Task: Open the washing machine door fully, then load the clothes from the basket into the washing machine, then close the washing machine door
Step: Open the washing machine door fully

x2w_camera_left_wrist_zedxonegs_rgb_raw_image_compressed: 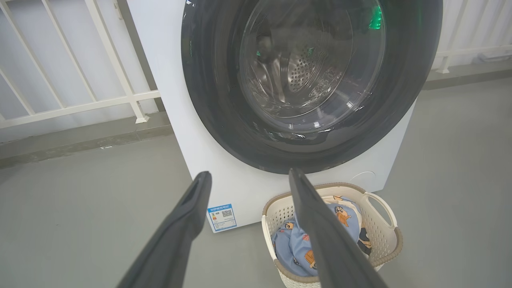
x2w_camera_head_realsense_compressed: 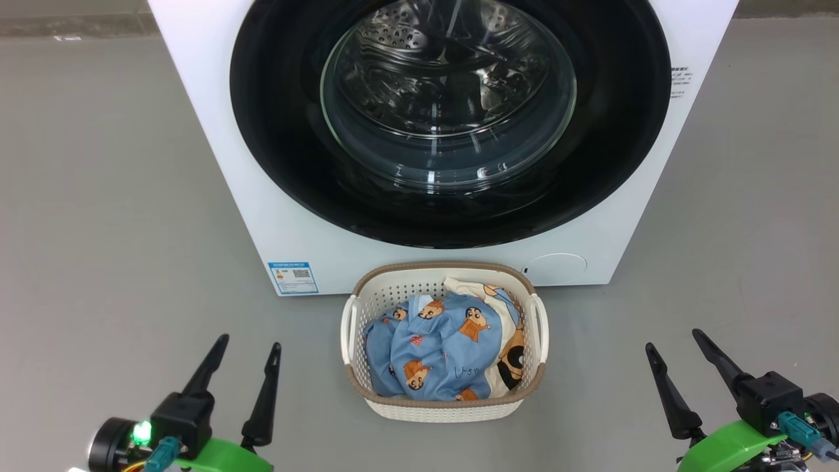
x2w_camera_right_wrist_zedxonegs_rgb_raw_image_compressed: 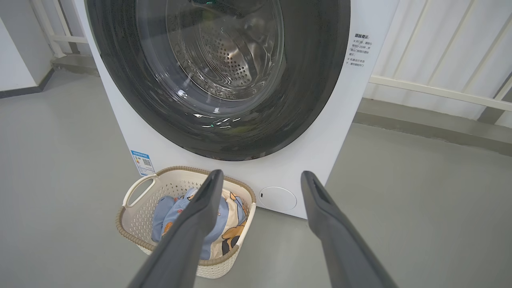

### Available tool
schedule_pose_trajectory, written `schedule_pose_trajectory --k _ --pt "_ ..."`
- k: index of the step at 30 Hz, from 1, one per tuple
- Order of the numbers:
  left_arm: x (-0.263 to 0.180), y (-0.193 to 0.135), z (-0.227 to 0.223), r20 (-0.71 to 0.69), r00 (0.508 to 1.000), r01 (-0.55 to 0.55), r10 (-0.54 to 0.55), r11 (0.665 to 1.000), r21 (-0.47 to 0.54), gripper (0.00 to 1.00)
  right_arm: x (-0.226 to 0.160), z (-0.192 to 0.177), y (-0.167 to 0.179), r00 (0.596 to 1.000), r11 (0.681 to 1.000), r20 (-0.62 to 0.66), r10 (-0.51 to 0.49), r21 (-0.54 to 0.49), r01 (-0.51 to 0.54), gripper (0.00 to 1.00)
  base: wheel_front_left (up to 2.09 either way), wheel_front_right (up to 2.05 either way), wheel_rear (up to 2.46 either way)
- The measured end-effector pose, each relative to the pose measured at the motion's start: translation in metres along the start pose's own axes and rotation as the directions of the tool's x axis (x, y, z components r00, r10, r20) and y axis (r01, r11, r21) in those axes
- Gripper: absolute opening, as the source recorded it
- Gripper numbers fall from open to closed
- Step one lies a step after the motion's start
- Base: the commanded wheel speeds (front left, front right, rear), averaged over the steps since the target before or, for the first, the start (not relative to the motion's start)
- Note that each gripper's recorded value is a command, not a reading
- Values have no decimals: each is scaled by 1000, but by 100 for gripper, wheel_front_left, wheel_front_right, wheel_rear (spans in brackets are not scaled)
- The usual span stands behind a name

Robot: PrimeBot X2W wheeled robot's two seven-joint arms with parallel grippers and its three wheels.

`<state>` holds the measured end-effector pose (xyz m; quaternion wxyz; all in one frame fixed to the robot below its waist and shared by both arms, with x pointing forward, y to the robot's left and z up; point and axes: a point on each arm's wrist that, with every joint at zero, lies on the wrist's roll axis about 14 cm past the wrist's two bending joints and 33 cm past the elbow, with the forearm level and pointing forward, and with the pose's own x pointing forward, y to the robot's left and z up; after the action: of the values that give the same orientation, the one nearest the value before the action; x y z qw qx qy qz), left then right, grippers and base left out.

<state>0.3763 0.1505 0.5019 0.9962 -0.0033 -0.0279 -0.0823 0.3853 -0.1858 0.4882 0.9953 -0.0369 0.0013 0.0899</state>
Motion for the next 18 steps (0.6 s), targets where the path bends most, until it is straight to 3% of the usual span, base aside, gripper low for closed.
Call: schedule_pose_trajectory --k 18 --pt "-2 9 -7 -22 999 -44 44 999 7 100 5 5 0 1000 1000 16 1 -2 -1 100 5 5 -10"
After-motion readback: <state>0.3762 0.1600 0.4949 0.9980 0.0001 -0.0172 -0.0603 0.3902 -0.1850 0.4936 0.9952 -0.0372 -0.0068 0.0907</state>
